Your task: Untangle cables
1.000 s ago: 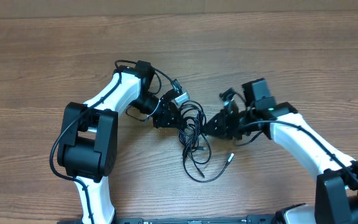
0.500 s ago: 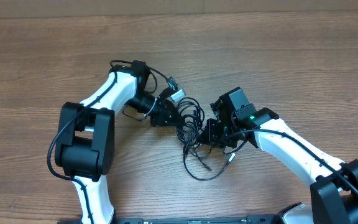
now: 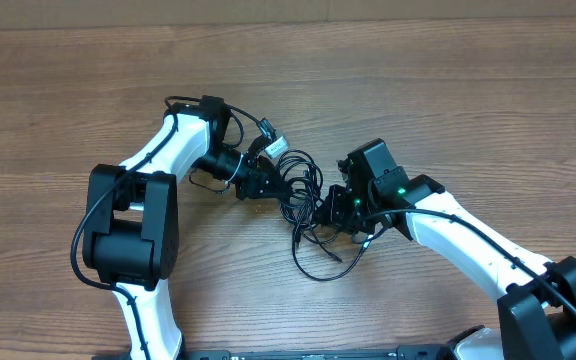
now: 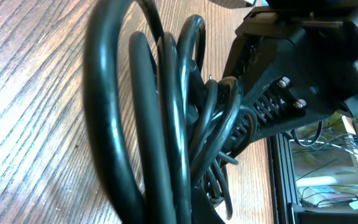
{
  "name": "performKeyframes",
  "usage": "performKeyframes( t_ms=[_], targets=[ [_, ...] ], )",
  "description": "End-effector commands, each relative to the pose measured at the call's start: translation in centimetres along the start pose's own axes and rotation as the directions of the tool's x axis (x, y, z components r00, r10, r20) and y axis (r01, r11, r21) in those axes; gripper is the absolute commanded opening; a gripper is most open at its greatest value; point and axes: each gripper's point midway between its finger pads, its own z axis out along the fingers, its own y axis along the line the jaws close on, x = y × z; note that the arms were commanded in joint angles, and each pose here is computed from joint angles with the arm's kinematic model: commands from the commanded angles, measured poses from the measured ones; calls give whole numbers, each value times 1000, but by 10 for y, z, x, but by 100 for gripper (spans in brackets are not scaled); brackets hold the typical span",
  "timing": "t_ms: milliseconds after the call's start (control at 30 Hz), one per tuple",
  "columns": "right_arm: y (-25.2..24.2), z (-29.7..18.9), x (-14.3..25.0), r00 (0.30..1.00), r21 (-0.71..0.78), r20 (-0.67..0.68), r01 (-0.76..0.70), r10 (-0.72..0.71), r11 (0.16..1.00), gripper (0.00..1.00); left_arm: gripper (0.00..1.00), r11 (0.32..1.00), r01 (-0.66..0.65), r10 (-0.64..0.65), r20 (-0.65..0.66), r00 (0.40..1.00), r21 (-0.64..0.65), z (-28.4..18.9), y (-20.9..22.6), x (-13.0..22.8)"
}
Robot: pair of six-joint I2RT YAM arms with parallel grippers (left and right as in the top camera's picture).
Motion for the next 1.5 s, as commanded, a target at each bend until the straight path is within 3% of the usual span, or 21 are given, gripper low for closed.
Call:
performKeyframes(
  t_ms=[0,333,767,1467],
  targets=[
    [17,-5,-1,1000,-46,9,22,-21,999,15,5,998,-49,47,58,997,35,-1,-11,-18],
    [35,-4,3,998,-115,-3,60,-61,992,15,4,998,-48,46,62,997,39,-1,-12,-19],
    [33,-4,-12,997,-88,69,45,-39,995,15,5,998,-49,46,62,997,38,-1,-12,-19],
    [44,3,-1,995,-87,64,80,-75,993,19,5,998,-51,49,63,997,37,-1,-12,-19]
  ],
)
